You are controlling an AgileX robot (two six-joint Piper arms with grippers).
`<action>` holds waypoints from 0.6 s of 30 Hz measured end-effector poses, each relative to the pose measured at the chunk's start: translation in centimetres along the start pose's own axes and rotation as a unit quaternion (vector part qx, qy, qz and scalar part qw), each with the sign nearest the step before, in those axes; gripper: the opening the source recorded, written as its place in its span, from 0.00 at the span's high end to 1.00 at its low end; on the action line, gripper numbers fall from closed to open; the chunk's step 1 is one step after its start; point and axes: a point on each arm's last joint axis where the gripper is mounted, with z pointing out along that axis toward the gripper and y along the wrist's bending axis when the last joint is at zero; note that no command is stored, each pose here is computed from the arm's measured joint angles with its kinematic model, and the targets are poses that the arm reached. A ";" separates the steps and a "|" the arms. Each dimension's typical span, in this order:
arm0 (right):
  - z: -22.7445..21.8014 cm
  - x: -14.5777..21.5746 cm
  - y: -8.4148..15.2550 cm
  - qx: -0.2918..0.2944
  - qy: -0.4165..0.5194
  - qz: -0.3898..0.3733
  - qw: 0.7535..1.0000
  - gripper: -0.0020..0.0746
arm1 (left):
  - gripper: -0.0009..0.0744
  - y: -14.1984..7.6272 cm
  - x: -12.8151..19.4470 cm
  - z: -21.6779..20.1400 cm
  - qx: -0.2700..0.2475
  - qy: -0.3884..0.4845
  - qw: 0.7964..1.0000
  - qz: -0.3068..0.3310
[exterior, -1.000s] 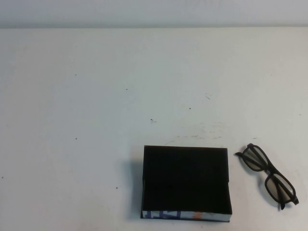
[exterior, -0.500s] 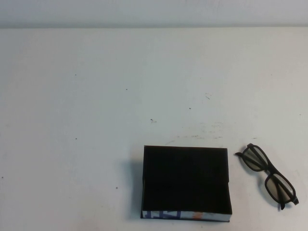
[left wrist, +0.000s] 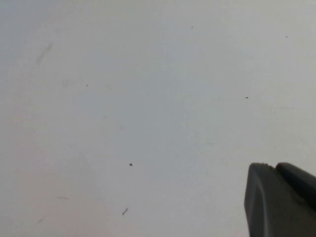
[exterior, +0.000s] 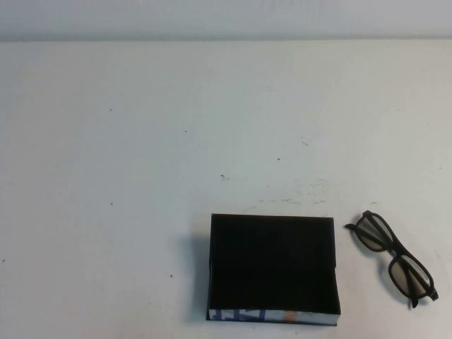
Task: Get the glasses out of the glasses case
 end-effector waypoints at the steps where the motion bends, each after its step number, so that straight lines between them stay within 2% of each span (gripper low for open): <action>1: 0.0 0.8 -0.2 0.010 -0.004 0.000 1.000 1.00 | 0.99 0.0 0.0 0.0 0.000 0.000 1.000 0.000; 9: 1.8 9.1 -2.4 0.081 0.069 0.016 0.994 1.00 | 0.99 0.0 0.0 0.0 0.000 0.000 1.000 0.000; 13: 1.7 10.1 -2.6 0.088 0.107 -0.016 0.990 1.00 | 0.99 0.0 0.0 0.0 0.000 0.000 1.000 0.000; 18: 1.7 10.1 -2.8 0.095 0.113 -0.046 0.988 1.00 | 0.99 0.0 0.0 0.0 0.000 0.000 1.000 0.000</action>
